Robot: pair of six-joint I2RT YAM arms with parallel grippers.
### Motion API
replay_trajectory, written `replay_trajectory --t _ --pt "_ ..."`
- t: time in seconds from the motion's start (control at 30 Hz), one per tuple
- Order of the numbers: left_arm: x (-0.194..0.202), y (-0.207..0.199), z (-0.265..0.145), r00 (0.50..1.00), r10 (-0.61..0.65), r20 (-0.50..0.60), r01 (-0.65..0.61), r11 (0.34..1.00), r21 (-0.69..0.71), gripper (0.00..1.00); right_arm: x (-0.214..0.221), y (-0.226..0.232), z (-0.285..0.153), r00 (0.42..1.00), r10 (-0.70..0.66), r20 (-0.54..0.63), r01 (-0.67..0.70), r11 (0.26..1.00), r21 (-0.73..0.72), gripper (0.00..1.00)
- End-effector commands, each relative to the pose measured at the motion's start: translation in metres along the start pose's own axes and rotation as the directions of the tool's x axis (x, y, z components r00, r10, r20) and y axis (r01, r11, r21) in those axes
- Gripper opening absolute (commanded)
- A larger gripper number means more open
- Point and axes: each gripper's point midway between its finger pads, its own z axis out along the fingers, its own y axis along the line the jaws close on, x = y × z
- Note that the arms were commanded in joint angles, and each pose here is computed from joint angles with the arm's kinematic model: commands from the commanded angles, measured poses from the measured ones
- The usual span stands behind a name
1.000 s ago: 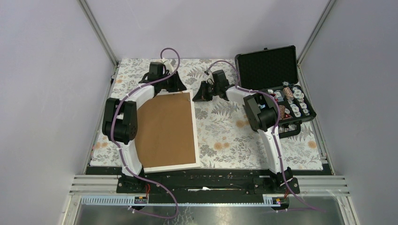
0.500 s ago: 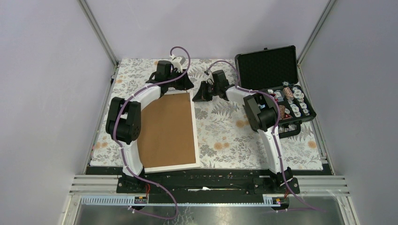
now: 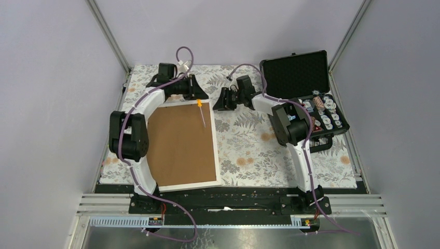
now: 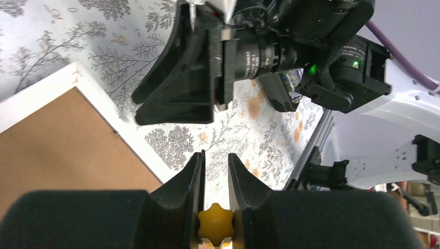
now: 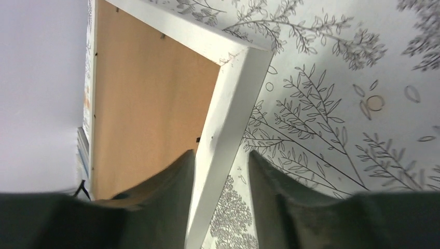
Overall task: Take the photo out of the frame
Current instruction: Release the photo frame item from the photo frame, then adjust the screwdriver.
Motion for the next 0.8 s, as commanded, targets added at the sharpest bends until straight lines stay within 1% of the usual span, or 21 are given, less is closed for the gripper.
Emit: replay_trajectory --t 0.0,0.07,0.13,0.2,0.3,0.43,0.57,0.63,0.77 --pt "-0.024 -0.033 -0.038 0.998 -0.003 0.065 -0.001 0.998 0.06 0.0 -0.047 0.055 -0.044 0.974 -0.197 0.113 0.206 0.976 -0.075 0.58" --pt "-0.026 -0.026 -0.042 0.996 -0.029 0.086 0.026 0.999 0.033 0.0 -0.051 0.072 -0.055 0.96 -0.249 0.126 0.263 0.959 -0.109 0.66" --pt "-0.028 -0.021 -0.045 0.993 -0.06 0.103 0.059 0.998 0.019 0.0 -0.052 0.095 -0.067 0.943 -0.304 0.136 0.324 0.931 -0.17 0.72" --pt "-0.032 -0.018 -0.047 0.988 -0.092 0.126 0.091 0.996 0.014 0.0 -0.046 0.123 -0.08 0.918 -0.371 0.141 0.395 0.885 -0.246 0.76" --pt "-0.04 -0.017 -0.048 0.975 -0.137 0.173 0.136 0.991 0.021 0.0 -0.026 0.163 -0.092 0.869 -0.471 0.15 0.493 0.804 -0.333 0.81" --pt "-0.047 -0.013 -0.047 0.956 -0.192 0.222 0.19 0.981 0.027 0.0 0.003 0.196 -0.092 0.825 -0.55 0.13 0.553 0.737 -0.39 0.83" --pt "-0.05 -0.02 -0.047 0.943 -0.219 0.252 0.205 0.975 0.079 0.0 0.017 0.198 -0.073 0.79 -0.604 0.103 0.598 0.722 -0.348 0.84" --pt "-0.05 -0.024 -0.048 0.938 -0.238 0.251 0.219 0.971 0.101 0.0 0.023 0.191 -0.063 0.796 -0.602 0.063 0.587 0.743 -0.322 0.82" --pt "-0.049 -0.037 -0.053 0.938 -0.235 0.253 0.203 0.968 0.146 0.0 0.018 0.177 -0.051 0.785 -0.618 0.037 0.606 0.756 -0.245 0.77"
